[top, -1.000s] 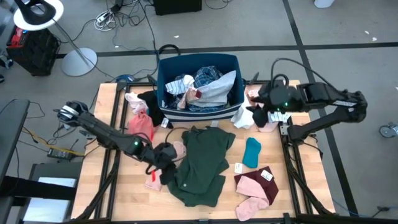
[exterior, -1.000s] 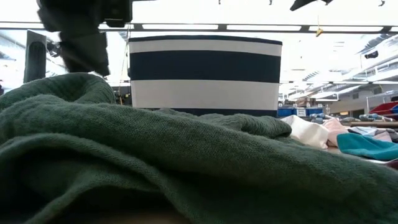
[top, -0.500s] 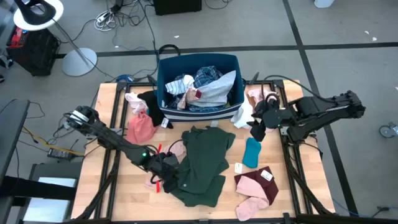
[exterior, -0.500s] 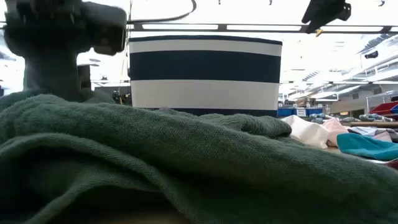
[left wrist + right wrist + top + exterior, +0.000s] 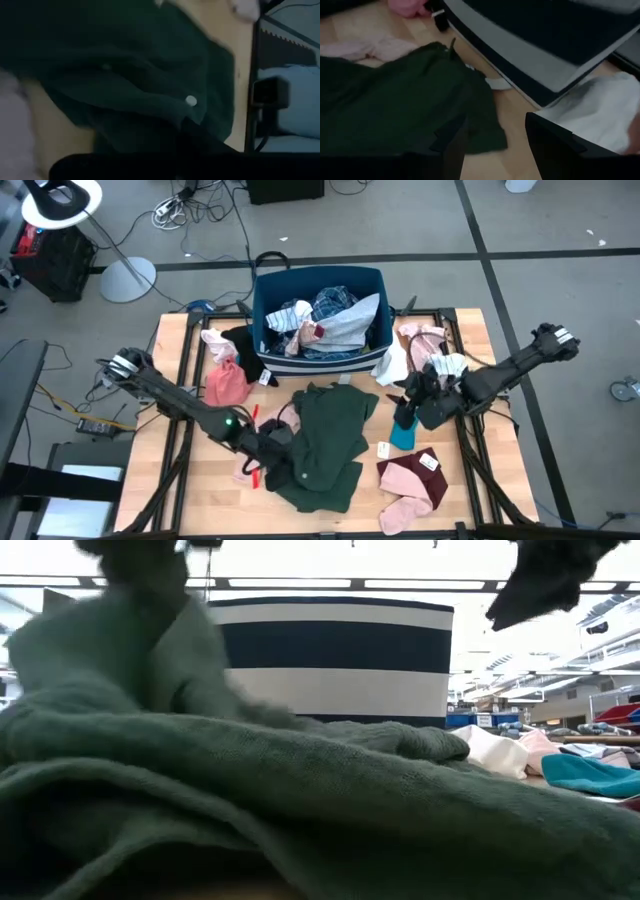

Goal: Sort clothes
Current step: Put the green polo shirt into the blue laundry bin, then put the pink underwear into the blue laundry bin, then put the black underwear into the blue laundry bin

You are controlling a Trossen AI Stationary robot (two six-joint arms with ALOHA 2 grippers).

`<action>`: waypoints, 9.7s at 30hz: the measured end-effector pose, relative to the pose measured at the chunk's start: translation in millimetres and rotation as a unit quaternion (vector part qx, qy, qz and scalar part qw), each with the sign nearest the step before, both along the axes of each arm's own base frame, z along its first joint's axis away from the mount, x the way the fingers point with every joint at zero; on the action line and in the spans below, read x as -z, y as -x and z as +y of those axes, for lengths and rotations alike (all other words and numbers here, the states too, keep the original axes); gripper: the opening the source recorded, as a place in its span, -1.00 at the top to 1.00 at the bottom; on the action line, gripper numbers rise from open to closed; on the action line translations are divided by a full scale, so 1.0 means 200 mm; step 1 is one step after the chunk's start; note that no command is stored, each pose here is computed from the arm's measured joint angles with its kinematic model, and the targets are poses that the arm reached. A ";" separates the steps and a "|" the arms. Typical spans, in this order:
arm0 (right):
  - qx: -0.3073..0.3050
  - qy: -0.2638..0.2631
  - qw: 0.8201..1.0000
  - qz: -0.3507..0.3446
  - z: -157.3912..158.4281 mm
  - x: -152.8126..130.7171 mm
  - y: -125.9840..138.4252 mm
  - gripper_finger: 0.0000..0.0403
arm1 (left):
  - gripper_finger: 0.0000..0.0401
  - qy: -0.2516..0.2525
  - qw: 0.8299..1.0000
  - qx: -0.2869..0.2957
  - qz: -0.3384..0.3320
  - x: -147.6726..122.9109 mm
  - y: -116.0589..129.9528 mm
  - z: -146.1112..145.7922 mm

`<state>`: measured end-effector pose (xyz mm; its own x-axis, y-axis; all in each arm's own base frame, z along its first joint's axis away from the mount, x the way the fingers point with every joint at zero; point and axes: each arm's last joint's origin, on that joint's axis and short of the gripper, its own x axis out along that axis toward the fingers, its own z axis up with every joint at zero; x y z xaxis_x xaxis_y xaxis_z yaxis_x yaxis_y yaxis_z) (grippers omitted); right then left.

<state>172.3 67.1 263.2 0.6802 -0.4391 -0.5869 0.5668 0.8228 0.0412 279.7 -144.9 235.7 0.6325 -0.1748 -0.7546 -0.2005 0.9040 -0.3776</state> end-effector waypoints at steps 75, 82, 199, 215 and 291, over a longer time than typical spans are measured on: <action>-0.115 -0.091 0.983 -0.108 -0.06 0.43 -0.06 0.01 | 0.19 -0.220 0.961 -0.165 -0.007 -0.45 -0.51 1.57; -0.118 -0.086 0.984 -0.105 -0.06 0.43 -0.06 0.01 | 0.12 -0.229 0.961 -0.157 -0.015 -0.62 -0.44 1.53; -0.112 -0.101 0.983 -0.106 -0.07 0.43 -0.07 0.01 | 1.00 -0.260 0.909 -0.220 -0.241 -1.52 0.12 1.17; -0.115 -0.097 0.983 -0.105 -0.07 0.43 -0.07 0.01 | 1.00 -0.239 0.948 -0.173 -0.117 -1.20 -0.26 1.38; -0.118 -0.122 0.980 -0.106 -0.06 0.43 -0.07 0.01 | 0.34 -0.224 0.890 -0.398 0.010 -0.41 0.68 1.08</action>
<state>185.5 54.2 177.2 0.8645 -0.1183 -0.4885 0.3183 0.8811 0.3499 143.8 70.3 317.9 0.4068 0.6436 -0.6483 -0.8471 0.5314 -0.0040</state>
